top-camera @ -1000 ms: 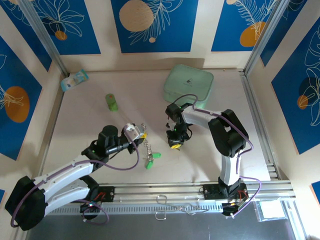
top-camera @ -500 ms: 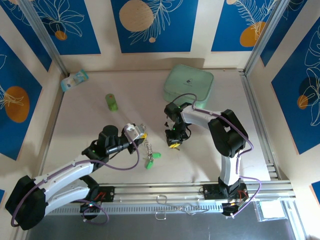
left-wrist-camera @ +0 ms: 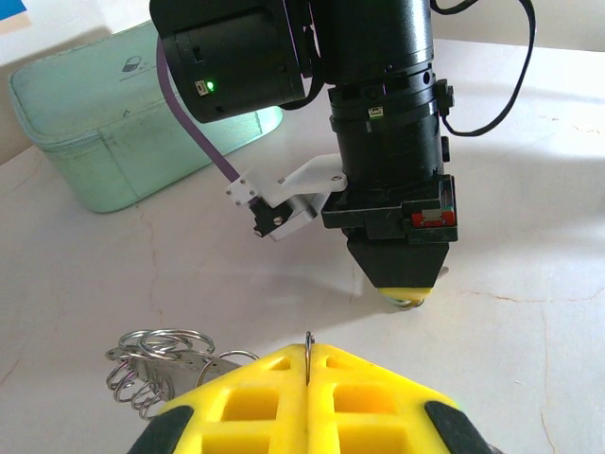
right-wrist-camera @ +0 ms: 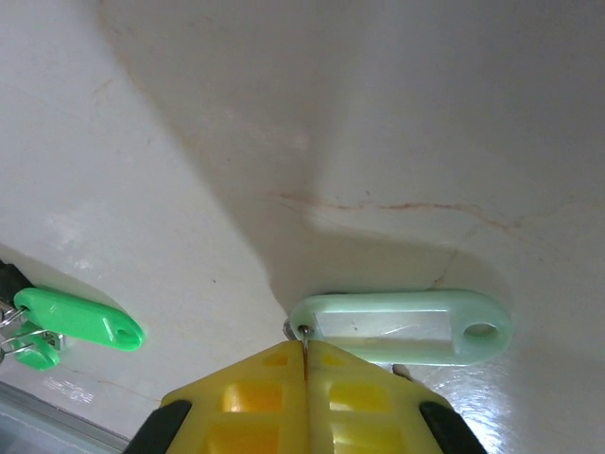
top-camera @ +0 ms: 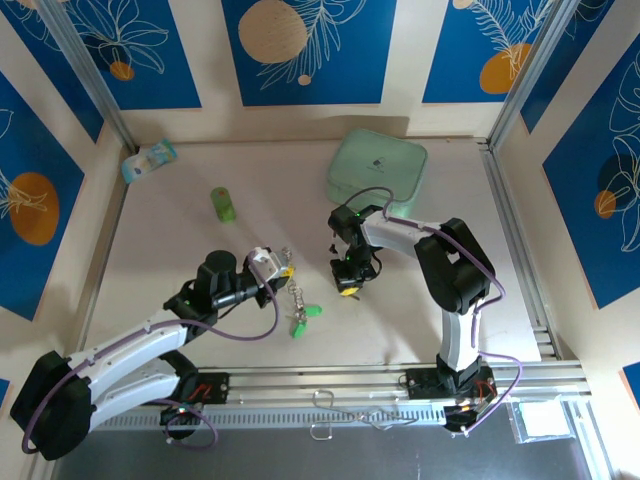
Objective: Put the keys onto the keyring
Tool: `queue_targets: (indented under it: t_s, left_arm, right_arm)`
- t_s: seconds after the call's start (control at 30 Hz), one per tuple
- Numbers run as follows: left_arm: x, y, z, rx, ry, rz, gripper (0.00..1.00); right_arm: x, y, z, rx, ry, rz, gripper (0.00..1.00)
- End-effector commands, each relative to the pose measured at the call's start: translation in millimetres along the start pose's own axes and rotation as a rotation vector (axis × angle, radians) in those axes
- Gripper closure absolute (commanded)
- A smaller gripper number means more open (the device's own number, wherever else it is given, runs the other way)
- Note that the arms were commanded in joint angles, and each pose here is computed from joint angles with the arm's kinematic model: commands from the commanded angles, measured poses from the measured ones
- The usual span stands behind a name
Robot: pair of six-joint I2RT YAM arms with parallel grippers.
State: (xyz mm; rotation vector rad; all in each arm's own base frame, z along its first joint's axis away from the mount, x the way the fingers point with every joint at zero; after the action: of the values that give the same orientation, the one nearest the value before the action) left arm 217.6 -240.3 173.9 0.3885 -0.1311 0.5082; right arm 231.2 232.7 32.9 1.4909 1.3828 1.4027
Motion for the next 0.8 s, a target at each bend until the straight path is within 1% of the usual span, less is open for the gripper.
queue_targets:
  t_s: [0.0,0.1,0.23,0.37,0.47,0.6,0.77]
  left_arm:
    - [0.7,1.4,17.2,-0.054,-0.036,-0.002,1.0]
    - [2.9,1.9,19.8,-0.056,-0.023,0.008,1.0]
    - [6.2,1.9,25.6,-0.055,0.01,0.014,1.0]
    - [8.0,1.3,27.6,-0.014,0.049,0.005,1.0]
    - [5.6,0.9,28.0,0.0,0.074,-0.017,1.0]
    - [0.3,-1.5,28.4,0.001,0.098,-0.055,1.0]
    - [-9.6,-4.8,32.5,-0.013,0.116,-0.129,1.0]
  right_arm:
    - [6.3,12.6,0.6,-0.028,0.039,0.01,1.0]
    - [15.0,31.1,-4.3,-0.102,0.127,0.048,1.0]
    - [35.6,60.1,-14.8,-0.221,0.311,0.116,1.0]
    - [61.2,82.9,-30.9,-0.31,0.503,0.21,1.0]
    - [74.2,99.5,-39.2,-0.387,0.608,0.254,1.0]
    - [90.9,114.1,-52.8,-0.442,0.73,0.315,1.0]
    - [105.7,121.5,-65.2,-0.458,0.825,0.385,1.0]
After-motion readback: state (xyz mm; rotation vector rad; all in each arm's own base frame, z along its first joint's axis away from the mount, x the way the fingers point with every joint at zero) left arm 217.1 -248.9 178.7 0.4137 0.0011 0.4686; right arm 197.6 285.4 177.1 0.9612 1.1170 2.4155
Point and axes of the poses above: each hand's point on the last joint's axis, 136 mm out from that joint toward the fingers, its own y axis back along the fingers, its own x axis along the line the jaws close on, z = x × y, the point moved 1 cm from there along y, back along the fingers, and after that the axes turned 6 degrees about -y, right-handed, at the moved point
